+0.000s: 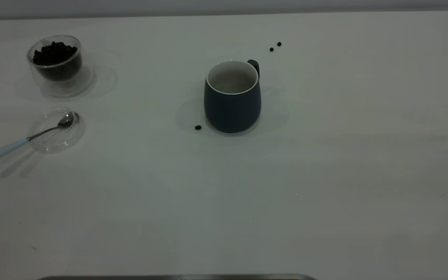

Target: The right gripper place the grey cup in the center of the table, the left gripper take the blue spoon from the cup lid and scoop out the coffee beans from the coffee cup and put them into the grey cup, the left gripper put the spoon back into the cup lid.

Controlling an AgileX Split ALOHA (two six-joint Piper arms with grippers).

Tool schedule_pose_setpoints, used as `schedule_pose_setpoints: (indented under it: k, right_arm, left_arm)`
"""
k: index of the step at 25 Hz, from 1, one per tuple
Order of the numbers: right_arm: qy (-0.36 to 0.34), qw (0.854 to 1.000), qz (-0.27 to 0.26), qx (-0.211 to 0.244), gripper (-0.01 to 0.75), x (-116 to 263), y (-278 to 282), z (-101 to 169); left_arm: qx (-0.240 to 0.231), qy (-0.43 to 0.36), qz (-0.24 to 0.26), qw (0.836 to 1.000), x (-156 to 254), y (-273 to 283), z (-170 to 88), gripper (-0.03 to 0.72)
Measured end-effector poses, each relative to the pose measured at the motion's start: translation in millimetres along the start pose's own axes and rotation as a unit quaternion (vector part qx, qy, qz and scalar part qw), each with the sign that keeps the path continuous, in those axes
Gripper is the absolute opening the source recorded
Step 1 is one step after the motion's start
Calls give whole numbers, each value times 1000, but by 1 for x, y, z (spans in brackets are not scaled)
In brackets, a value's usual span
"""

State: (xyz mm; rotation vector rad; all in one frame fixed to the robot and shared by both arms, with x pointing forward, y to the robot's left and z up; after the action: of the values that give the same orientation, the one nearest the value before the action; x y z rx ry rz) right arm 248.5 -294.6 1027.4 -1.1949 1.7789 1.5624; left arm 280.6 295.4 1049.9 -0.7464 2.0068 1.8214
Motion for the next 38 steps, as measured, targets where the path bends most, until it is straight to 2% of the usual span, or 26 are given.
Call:
schedule_pose_setpoints:
  k: [7,21,25,33,38]
  right_arm:
    - [0,1000,0,0,461,0,0,0]
    - [0,1000,0,0,461,0,0,0]
    - [0,1000,0,0,461,0,0,0]
    - [0,1000,0,0,461,0,0,0]
    - [0,1000,0,0,461,0,0,0]
  left_arm:
    - [-16,9,49,999,19,-31,7,534]
    - [-16,10,40,999,18,-32,7,534]
    - [-11,8,6,1000,22,-25,7,534]
    - [18,-13,-115,993,45,-3,8,534]
    - [23,-5,-134,991,51,1,9,534]
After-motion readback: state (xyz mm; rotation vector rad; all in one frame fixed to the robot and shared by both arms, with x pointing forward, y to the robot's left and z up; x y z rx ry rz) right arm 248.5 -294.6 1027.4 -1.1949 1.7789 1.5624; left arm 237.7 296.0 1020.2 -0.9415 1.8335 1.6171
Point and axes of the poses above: a point on each arm's last joint axis where the gripper is mounted, y pointing back along that axis away from the gripper, z along the wrist's bending axis when the last joint is at zero, x = y × z, the point moved 2 cm from there along -y, pointing out along that axis toward the gripper, and after that the axes turned 12 degrees about y, right-handed, at the moved point
